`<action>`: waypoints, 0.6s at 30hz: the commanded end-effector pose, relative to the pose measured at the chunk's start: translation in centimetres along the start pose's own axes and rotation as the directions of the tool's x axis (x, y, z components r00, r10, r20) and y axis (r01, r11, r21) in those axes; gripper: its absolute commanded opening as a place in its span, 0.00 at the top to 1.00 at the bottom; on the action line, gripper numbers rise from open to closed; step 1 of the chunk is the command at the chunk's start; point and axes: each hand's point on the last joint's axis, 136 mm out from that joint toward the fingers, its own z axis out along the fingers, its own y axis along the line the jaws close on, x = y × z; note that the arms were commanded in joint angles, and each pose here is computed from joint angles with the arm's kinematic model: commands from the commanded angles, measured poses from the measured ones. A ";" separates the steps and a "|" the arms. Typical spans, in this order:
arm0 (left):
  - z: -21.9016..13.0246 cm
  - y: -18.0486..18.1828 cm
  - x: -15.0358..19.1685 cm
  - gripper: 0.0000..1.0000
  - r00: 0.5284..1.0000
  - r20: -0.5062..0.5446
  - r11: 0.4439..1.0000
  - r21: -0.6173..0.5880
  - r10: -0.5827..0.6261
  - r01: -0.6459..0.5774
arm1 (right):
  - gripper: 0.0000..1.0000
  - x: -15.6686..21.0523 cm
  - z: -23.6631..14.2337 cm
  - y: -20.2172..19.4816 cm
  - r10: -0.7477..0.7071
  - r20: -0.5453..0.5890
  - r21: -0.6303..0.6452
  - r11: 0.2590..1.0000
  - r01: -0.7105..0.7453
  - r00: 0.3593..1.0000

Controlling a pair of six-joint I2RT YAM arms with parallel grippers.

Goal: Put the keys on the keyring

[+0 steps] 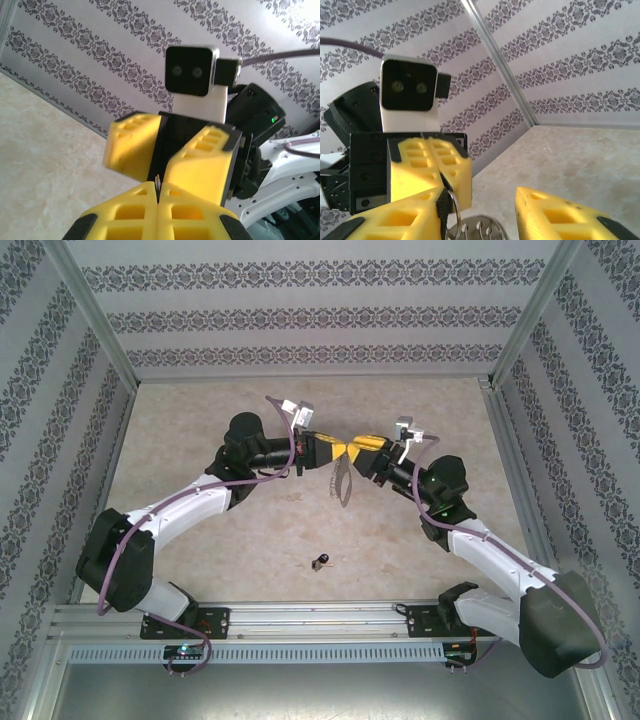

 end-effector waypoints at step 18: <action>-1.4 0.0 2.6 1.00 0.906 -0.274 0.933 -0.070 0.322 -0.352 | 0.54 3.5 -3.2 -0.5 -0.019 -0.195 0.035 0.999 0.027 0.981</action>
